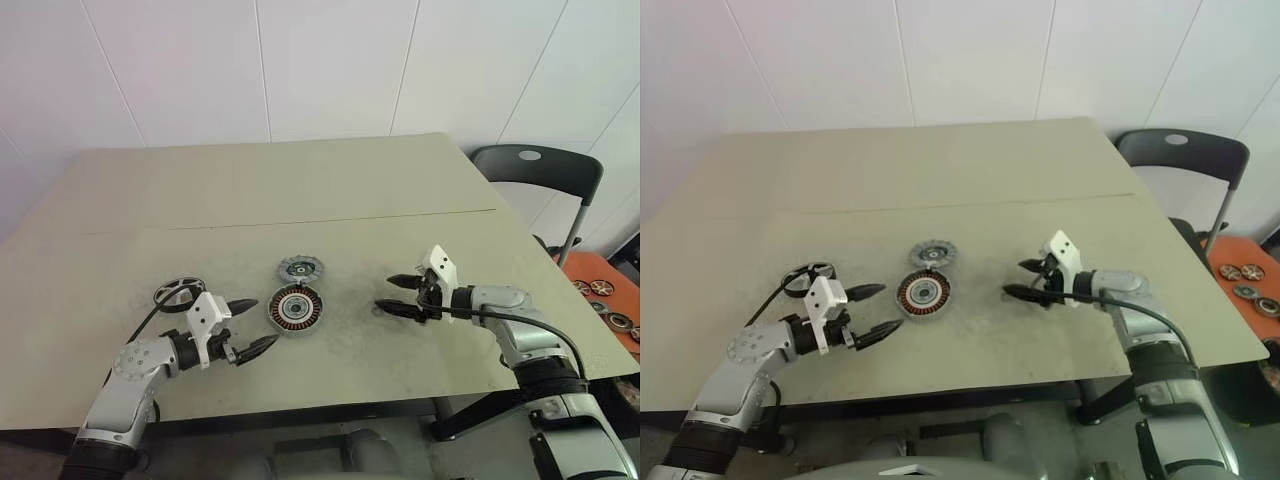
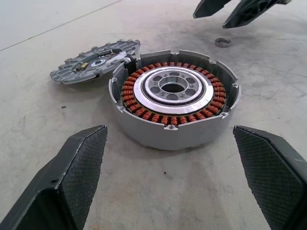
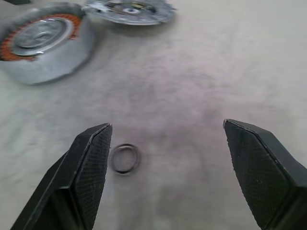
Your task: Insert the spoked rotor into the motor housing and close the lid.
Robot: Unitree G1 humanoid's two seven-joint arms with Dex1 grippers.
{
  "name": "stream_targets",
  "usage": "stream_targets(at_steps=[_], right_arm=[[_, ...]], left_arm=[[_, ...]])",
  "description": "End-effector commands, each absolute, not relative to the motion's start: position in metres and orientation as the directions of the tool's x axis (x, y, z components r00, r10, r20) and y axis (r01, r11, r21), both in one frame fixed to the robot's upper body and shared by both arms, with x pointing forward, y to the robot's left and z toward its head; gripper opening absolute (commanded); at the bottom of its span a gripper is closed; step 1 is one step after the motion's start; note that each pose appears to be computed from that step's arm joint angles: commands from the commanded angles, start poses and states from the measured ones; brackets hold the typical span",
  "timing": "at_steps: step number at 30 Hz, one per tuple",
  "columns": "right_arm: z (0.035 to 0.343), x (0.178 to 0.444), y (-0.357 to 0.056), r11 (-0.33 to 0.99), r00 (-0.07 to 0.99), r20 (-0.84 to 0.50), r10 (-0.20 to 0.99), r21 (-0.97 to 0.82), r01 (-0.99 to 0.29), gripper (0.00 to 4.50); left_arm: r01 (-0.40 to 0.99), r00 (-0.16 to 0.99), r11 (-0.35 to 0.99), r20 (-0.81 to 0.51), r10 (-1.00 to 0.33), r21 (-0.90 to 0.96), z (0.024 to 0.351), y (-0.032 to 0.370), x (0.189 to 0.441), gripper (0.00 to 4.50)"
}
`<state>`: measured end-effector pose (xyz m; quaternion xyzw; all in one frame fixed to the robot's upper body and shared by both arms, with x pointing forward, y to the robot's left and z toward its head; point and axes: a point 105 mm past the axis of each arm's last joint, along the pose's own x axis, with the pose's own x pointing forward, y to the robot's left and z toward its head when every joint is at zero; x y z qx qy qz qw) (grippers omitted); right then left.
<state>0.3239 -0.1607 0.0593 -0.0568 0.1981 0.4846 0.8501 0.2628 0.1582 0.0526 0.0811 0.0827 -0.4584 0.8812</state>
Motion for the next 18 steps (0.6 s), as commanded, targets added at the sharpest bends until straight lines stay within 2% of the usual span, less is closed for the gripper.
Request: stream_targets(at_steps=[1,9,14,17,18], right_arm=[[0.069,0.321,-0.153,0.484,0.427,-0.373,0.824,0.073,-0.872,3.91],[0.044,0.315,-0.152,0.474,0.404,-0.468,0.786,0.037,-0.880,3.91],[0.028,0.319,-0.162,0.527,0.444,-0.513,0.734,0.017,-0.850,3.91],[0.024,0.321,-0.167,0.548,0.460,-0.523,0.718,0.016,-0.836,3.29],[0.023,0.321,-0.168,0.550,0.462,-0.527,0.713,0.012,-0.835,2.95]], left_arm=[[0.824,0.565,0.558,-0.198,-0.801,0.096,0.059,0.155,0.265,4.50],[0.821,0.569,0.562,-0.209,-0.795,0.098,0.054,0.155,0.264,4.50],[0.820,0.572,0.563,-0.203,-0.795,0.106,0.056,0.153,0.265,4.50],[0.818,0.575,0.564,-0.202,-0.793,0.113,0.056,0.153,0.266,4.50],[0.817,0.576,0.564,-0.202,-0.792,0.115,0.057,0.153,0.266,4.50]])
